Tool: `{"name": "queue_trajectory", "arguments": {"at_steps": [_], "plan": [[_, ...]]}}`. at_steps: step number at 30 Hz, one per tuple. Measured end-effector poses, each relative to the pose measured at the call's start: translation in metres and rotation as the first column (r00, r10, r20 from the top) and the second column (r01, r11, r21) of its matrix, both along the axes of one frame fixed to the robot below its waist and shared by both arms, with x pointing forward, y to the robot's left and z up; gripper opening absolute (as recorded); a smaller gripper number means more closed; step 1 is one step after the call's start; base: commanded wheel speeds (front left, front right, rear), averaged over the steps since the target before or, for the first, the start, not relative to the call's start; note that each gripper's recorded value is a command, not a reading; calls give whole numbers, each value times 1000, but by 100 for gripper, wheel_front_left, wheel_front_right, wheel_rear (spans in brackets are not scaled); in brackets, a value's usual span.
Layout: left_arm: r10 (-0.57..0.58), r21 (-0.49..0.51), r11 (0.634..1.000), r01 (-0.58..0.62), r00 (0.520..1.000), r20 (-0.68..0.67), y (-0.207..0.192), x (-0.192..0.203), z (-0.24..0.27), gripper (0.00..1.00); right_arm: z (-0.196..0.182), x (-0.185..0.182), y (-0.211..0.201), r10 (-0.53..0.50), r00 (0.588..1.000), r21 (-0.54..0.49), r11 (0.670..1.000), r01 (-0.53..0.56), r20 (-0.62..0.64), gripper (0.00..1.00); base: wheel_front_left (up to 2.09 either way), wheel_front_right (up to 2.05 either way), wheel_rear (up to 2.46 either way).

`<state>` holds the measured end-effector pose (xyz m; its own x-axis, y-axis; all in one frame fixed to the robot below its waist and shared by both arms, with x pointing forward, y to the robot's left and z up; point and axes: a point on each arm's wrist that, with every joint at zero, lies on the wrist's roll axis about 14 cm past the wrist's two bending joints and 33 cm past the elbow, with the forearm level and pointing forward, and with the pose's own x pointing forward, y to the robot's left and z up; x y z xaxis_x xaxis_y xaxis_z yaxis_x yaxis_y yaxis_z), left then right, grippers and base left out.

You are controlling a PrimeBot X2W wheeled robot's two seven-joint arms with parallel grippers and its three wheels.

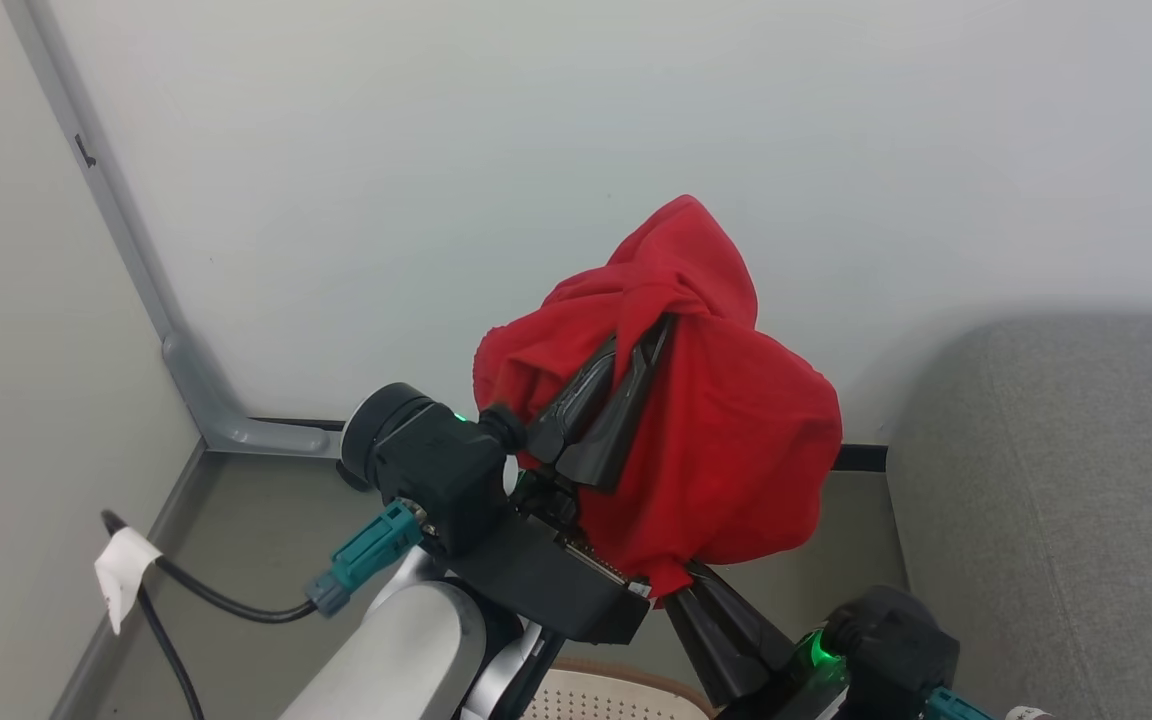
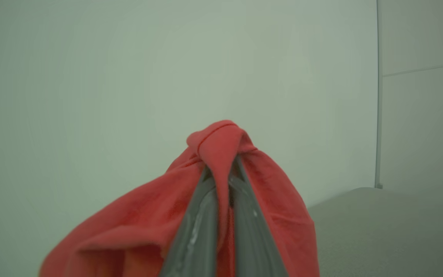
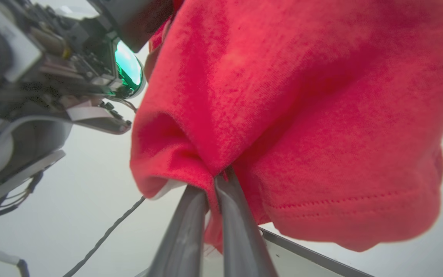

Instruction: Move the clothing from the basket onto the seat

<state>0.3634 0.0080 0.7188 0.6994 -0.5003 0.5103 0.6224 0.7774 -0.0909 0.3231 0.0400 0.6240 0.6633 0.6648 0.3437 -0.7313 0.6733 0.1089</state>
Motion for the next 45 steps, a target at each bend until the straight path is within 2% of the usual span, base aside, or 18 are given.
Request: {"name": "queue_trajectory", "arguments": {"at_steps": [3, 5, 7, 8, 9, 10, 22, 33, 42, 45], "plan": [[-7, 0, 1000, 7, 1000, 3, -1, -2, 0, 0, 0, 4, -4, -17, 1000, 4, 1000, 17, 1, 0, 0, 0, 0], [-15, 7, 1000, 15, 1000, -2, -4, -3, -1, 25, -1, 8, -8, -33, 999, 2, 999, 33, 0, 0, 0, 0, 0], [-22, 14, 1000, 23, 1000, -10, -5, -5, -3, 41, 2, 13, -11, -47, 999, 4, 999, 47, 12, 0, 0, 0, 0], [-23, 19, 1000, 24, 1000, -20, -5, -5, -7, 69, 5, 15, -13, -54, 998, 8, 999, 54, 22, 0, 0, 0, 0], [-22, 22, 1000, 22, 999, -32, -5, -5, -11, 91, 7, 18, -16, -63, 998, 10, 998, 63, 29, 0, 0, 0, 0], [-22, 23, 999, 23, 999, -44, -5, -4, -15, 100, 9, 20, -19, -74, 997, 13, 997, 74, 34, 0, 0, 0, 0], [-39, 75, 996, 53, 983, -177, -13, -4, -61, 100, 13, 51, -63, -222, 973, 12, 975, 222, 64, 0, 0, 0, 0], [-33, 148, 985, 87, 942, -333, -20, -19, -126, 100, 18, 77, -122, -382, 919, -10, 923, 385, 101, 0, 0, 0, 0], [-20, 173, 979, 109, 894, -448, -24, -30, -174, 100, 32, 96, -187, -536, 830, -20, 838, 545, 153, 0, 0, 0, 0], [-10, 193, 975, 110, 891, -454, -23, -32, -186, 100, 32, 99, -213, -599, 785, -20, 793, 609, 155, 0, 0, 0, 0]]}}
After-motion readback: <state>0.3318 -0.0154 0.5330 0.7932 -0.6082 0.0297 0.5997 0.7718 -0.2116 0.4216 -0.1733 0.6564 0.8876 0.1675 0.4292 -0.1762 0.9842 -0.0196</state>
